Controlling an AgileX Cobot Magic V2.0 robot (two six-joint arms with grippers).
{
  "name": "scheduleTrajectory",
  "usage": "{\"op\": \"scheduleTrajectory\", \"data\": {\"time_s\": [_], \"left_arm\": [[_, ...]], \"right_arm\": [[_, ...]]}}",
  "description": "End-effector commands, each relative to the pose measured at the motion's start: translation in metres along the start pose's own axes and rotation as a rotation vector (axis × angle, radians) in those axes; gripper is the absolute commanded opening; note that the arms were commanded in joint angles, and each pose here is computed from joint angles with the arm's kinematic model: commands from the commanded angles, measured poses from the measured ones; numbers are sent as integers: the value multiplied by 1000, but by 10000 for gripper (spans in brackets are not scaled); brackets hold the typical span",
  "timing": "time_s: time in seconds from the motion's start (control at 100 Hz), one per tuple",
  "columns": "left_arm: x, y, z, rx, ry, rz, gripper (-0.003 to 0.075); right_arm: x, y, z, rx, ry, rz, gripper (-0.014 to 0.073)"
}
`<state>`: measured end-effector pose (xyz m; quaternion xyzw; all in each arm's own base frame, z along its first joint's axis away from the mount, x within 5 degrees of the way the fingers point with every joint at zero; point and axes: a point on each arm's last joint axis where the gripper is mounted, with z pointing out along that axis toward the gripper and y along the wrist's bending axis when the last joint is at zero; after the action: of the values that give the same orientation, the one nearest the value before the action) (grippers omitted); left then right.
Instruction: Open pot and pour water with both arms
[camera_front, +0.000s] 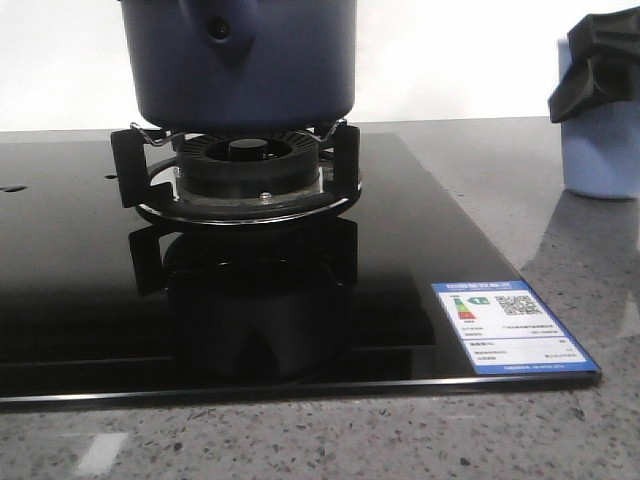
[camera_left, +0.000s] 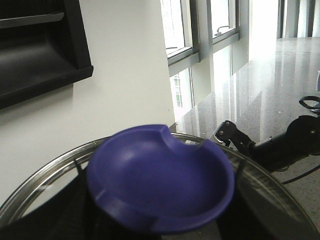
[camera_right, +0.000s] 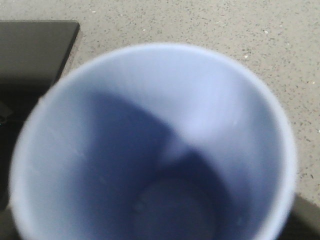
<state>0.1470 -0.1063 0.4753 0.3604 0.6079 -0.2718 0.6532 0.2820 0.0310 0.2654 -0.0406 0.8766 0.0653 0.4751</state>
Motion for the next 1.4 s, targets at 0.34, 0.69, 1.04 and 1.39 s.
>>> {"op": "scheduleTrajectory", "data": {"time_s": [0.34,0.69,1.04,1.39], "left_arm": [[-3,12,15,-28,-37,-67,231],[39,44,75,0,8,-149,231],[86,65,118,10,110,-182,231],[100,80,134,-58,144,-194,231]], "right_arm": [[-61,15,-101,-64,-337,-25,645],[-56,33,-182,-184,-445,-68,83],[-43,42,-220,-262,-476,-97,-64],[-41,45,-224,-290,-475,-82,-64]]}}
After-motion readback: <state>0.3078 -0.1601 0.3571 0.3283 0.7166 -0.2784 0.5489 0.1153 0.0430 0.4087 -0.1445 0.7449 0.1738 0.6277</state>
